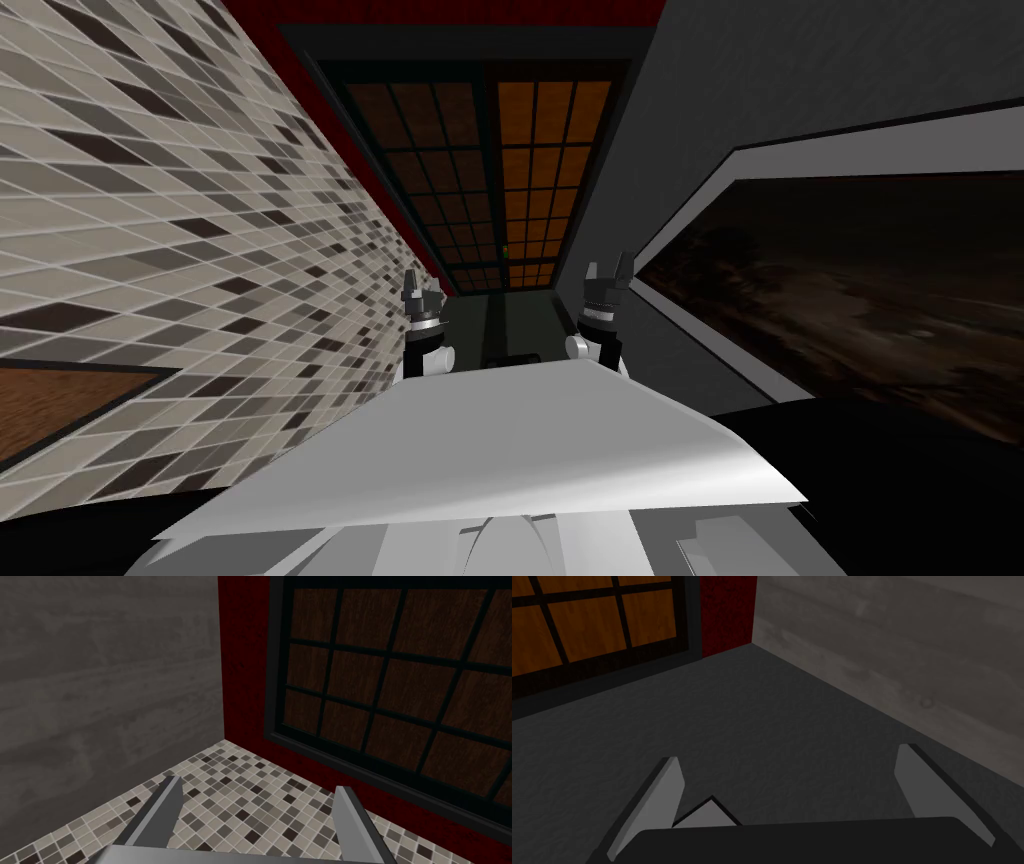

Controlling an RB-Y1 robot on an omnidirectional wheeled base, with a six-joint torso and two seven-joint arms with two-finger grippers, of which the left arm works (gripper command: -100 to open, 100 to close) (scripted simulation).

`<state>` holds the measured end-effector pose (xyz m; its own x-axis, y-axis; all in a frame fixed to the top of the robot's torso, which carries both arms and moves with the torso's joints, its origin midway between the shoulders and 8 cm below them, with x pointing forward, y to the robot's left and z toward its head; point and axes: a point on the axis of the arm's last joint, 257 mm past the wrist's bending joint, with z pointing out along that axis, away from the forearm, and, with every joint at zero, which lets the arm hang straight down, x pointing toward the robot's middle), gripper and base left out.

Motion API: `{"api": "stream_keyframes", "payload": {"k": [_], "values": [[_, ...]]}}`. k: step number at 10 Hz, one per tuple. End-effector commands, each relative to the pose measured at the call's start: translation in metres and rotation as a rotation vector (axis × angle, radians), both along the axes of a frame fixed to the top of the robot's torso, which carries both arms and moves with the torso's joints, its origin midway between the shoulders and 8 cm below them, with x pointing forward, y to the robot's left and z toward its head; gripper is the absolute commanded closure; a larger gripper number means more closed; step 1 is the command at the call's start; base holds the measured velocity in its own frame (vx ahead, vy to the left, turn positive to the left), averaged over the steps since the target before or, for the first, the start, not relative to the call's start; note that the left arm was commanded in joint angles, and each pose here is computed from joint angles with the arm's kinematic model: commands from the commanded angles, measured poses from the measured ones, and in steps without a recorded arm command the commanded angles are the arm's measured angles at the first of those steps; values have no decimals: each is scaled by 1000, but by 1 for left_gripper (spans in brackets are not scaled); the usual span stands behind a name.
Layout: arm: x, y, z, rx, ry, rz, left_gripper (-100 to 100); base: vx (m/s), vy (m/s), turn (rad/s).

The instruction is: Pull the door open

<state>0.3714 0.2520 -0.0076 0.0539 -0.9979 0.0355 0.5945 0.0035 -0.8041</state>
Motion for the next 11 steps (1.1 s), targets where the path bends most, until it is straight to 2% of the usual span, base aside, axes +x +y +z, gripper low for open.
{"api": "stream_keyframes", "payload": {"k": [1, 7, 11], "values": [[4, 2, -10, 45, 19, 20, -100, 113, -13, -32], [15, 11, -42, 193, 79, 91, -100, 166, -30, -25], [23, 21, -70, 316, 129, 155, -100, 127, -22, -29]]}}
